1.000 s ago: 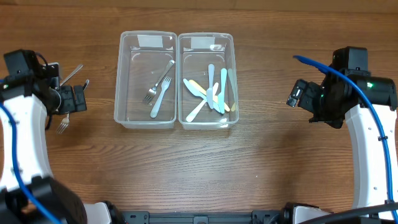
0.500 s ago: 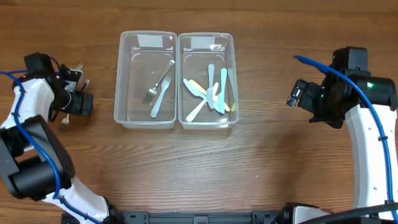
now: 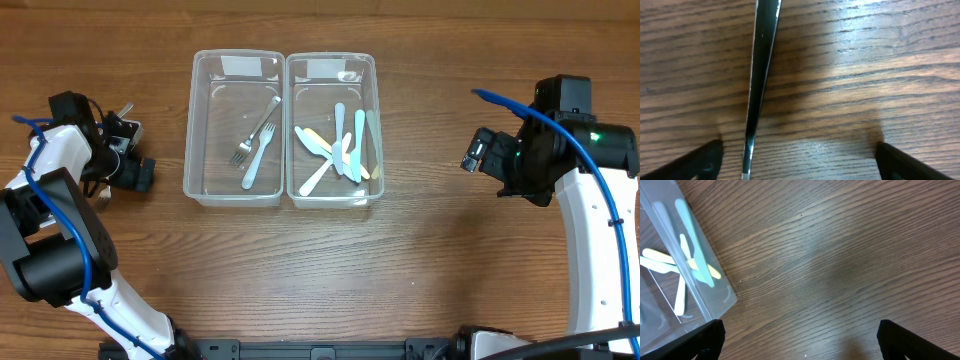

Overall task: Pack container
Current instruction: 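Move the left gripper back to the metal forks and grasp one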

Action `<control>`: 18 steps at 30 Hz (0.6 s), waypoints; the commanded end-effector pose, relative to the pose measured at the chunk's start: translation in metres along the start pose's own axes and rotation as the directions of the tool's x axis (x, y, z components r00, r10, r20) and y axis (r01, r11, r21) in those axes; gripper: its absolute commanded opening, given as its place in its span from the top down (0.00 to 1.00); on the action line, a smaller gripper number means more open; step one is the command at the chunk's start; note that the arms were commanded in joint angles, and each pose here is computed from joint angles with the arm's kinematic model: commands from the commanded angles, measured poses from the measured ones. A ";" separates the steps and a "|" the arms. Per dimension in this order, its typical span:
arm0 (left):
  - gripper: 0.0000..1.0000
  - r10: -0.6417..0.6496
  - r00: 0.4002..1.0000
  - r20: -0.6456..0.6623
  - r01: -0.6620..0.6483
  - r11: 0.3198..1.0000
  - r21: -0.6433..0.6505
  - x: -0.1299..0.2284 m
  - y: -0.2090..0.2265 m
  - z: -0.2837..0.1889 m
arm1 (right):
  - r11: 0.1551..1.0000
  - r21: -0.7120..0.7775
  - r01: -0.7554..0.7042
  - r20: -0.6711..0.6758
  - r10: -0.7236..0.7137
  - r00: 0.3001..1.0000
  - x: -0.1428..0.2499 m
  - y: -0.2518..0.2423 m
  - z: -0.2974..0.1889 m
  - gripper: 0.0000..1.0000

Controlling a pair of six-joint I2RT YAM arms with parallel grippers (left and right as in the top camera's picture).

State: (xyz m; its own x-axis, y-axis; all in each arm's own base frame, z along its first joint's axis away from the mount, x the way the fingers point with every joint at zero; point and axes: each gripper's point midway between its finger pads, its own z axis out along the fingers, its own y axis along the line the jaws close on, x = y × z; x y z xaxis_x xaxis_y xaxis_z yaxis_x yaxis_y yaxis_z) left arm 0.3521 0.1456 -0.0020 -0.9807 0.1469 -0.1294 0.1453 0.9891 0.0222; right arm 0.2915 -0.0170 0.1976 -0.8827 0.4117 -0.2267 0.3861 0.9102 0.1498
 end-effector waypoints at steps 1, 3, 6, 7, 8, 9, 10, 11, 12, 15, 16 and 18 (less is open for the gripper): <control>0.13 -0.006 0.998 -0.060 0.008 0.999 0.031 0.014 -0.004 0.016 | 1.000 0.001 0.003 0.017 -0.003 1.000 -0.001 0.000 -0.004 0.00; 0.08 -0.026 0.998 -0.061 0.028 0.999 0.030 0.014 -0.004 0.016 | 1.000 0.001 0.003 0.017 -0.003 1.000 -0.001 0.000 -0.004 0.00; 0.18 -0.027 0.998 -0.062 0.029 0.999 0.030 0.014 -0.004 0.016 | 1.000 0.001 0.003 0.017 -0.003 1.000 -0.001 0.000 -0.004 0.00; 0.25 -0.027 0.998 -0.063 0.029 0.999 0.030 0.015 -0.004 0.016 | 1.000 0.001 0.003 0.017 -0.003 1.000 -0.001 0.000 -0.004 0.00; 0.38 -0.027 0.998 -0.064 0.029 0.999 0.031 0.015 -0.004 0.016 | 1.000 0.001 0.003 0.017 -0.003 1.000 -0.001 0.000 -0.004 0.00; 0.53 -0.027 0.998 -0.064 0.029 0.999 0.031 0.015 -0.004 0.016 | 1.000 0.001 0.002 0.017 -0.003 1.000 -0.001 0.000 -0.004 0.00; 0.65 -0.027 0.998 -0.064 0.029 0.999 0.031 0.015 -0.004 0.016 | 1.000 0.001 0.003 0.017 -0.003 1.000 -0.001 0.000 -0.004 0.00; 0.73 -0.027 0.998 -0.065 0.029 0.999 0.029 0.015 -0.004 0.016 | 1.000 0.001 0.003 0.017 -0.003 1.000 -0.001 0.000 -0.004 0.00; 0.80 -0.027 0.997 -0.065 0.029 0.999 0.029 0.015 -0.004 0.016 | 1.000 0.001 0.002 0.017 -0.003 1.000 -0.001 0.000 -0.004 0.00; 0.90 -0.027 0.998 -0.065 0.029 0.999 0.029 0.015 -0.004 0.016 | 1.000 0.001 0.003 0.017 -0.003 1.000 -0.001 0.000 -0.004 0.00; 0.90 -0.027 0.998 -0.065 0.029 0.999 0.029 0.015 -0.004 0.016 | 1.000 0.001 0.003 0.017 -0.003 1.000 -0.001 0.000 -0.004 0.00; 0.92 -0.027 0.998 -0.065 0.029 0.999 0.029 0.015 -0.004 0.016 | 1.000 0.001 0.003 0.017 -0.003 1.000 -0.001 0.000 -0.004 0.00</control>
State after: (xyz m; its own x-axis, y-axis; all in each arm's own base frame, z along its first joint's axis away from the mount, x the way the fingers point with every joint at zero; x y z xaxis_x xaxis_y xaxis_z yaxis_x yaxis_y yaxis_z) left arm 0.3484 0.1456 -0.0023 -0.9841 0.1371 -0.1130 0.1357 0.9905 0.0206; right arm 0.2910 -0.0169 0.1974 -0.8833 0.4114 -0.2247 0.3861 0.9103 0.1490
